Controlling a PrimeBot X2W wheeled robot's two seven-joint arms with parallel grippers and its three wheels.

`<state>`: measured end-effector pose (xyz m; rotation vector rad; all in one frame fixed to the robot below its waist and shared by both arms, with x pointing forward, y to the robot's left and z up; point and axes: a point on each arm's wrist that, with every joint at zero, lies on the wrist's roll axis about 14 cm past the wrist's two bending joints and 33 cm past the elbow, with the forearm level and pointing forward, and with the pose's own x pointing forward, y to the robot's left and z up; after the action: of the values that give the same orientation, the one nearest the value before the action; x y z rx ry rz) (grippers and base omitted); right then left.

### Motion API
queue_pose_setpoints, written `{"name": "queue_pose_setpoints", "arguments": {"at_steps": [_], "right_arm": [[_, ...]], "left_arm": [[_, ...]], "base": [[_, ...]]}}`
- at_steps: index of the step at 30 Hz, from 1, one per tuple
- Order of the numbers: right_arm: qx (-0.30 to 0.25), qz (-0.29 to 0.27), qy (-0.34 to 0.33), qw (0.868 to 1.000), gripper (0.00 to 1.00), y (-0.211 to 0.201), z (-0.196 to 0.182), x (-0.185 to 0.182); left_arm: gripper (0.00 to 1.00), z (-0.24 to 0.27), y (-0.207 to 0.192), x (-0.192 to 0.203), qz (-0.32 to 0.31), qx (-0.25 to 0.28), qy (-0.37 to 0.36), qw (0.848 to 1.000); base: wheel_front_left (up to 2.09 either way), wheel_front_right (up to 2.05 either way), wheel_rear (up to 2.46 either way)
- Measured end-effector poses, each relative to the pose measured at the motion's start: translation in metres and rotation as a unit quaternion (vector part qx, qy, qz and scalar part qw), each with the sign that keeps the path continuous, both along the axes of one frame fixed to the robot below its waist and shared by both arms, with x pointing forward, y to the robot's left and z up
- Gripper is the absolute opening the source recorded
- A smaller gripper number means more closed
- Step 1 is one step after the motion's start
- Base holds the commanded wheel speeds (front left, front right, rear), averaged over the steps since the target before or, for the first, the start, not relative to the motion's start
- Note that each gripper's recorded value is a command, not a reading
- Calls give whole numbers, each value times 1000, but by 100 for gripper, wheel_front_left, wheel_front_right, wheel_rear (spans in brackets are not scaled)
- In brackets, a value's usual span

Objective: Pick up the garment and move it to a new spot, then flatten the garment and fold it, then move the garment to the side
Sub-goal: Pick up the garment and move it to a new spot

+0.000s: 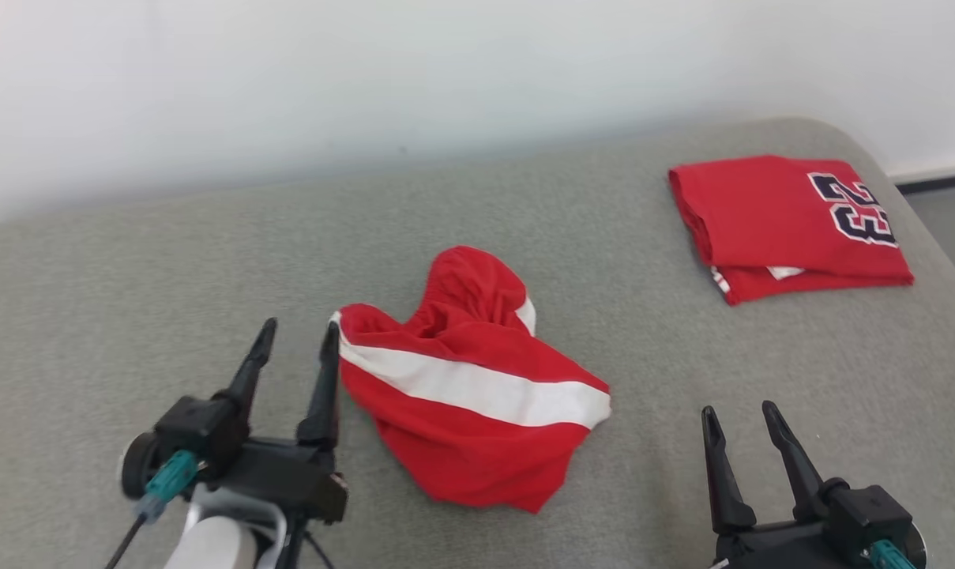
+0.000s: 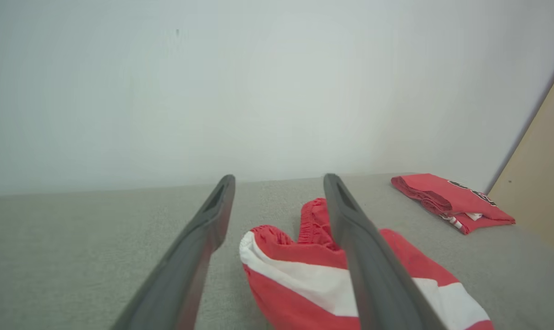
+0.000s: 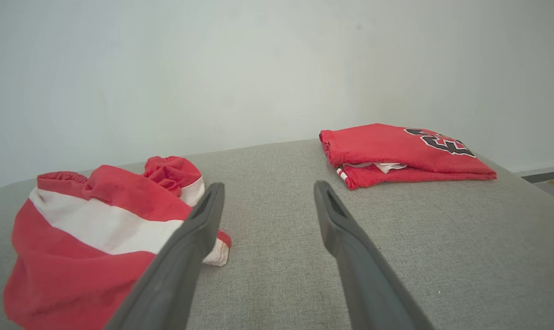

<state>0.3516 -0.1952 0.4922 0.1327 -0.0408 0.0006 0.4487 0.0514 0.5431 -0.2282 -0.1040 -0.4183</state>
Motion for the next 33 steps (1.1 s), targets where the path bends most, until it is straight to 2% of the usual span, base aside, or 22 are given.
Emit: {"name": "queue_pose_setpoints", "arguments": {"at_steps": [6,13,22,33], "right_arm": [[3,32,-12,999,100,21,7,2],[4,55,-23,998,100,35,14,5],[5,68,-27,997,100,43,17,6],[12,58,-15,998,100,37,9,-3]], "left_arm": [[100,13,66,-25,68,19,-29,997],[100,16,113,-55,124,22,-35,991],[100,0,137,-85,162,26,-17,986],[100,-10,149,-96,195,10,-1,981]], "base": [[0,0,0],[0,0,0],[0,0,0],[0,0,0]]}}
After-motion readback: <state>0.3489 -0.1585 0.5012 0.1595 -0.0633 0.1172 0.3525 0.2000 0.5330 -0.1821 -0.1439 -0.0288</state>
